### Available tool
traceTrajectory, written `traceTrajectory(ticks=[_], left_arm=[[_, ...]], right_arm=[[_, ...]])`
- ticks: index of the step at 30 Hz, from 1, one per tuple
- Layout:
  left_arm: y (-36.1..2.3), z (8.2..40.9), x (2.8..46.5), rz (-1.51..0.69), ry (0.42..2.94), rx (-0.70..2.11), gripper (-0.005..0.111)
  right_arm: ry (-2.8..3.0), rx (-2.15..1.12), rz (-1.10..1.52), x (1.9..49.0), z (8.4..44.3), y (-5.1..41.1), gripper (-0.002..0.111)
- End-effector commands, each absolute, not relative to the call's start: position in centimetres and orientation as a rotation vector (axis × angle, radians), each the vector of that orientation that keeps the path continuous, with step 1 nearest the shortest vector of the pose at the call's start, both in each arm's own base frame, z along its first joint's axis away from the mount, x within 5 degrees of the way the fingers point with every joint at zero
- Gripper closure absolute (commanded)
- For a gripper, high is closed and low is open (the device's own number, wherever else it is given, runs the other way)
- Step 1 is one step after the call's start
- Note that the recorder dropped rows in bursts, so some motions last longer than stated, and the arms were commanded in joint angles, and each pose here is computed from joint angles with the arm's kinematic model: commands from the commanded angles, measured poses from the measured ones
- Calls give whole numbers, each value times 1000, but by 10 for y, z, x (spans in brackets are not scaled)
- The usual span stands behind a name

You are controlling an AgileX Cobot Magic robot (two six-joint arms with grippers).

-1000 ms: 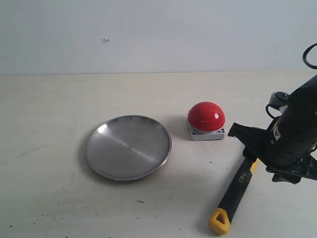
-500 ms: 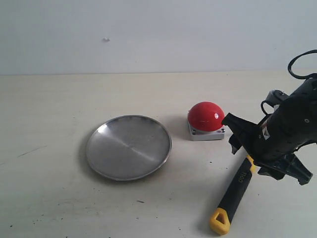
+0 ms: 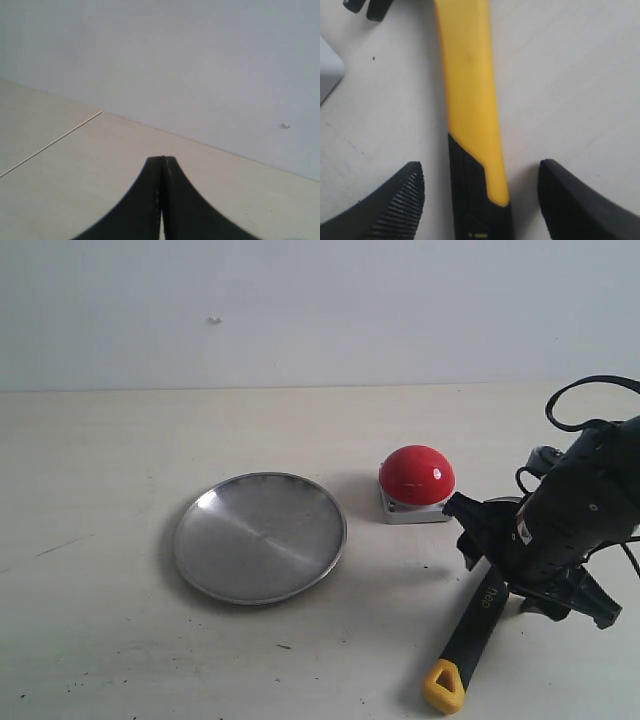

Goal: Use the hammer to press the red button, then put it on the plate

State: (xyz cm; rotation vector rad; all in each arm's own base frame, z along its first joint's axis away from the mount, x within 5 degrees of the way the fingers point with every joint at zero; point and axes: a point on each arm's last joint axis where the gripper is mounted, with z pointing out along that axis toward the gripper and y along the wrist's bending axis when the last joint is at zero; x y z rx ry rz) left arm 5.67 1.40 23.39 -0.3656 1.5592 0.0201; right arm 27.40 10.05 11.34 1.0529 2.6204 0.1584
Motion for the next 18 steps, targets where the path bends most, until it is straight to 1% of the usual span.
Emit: traceTrajectory(ticks=[1, 6, 12, 18], left_arm=[[14, 234, 56, 19, 1550, -369, 107], [14, 234, 56, 19, 1550, -369, 107], [14, 234, 56, 19, 1550, -369, 107], [14, 234, 56, 19, 1550, -369, 107]], right_arm=[[2628, 1045, 135, 275, 112, 100, 50], [2608, 1026, 143, 280, 112, 93, 50], [2578, 1050, 230, 288, 110, 85, 50], [2689, 1060, 110, 279, 100, 81, 51]])
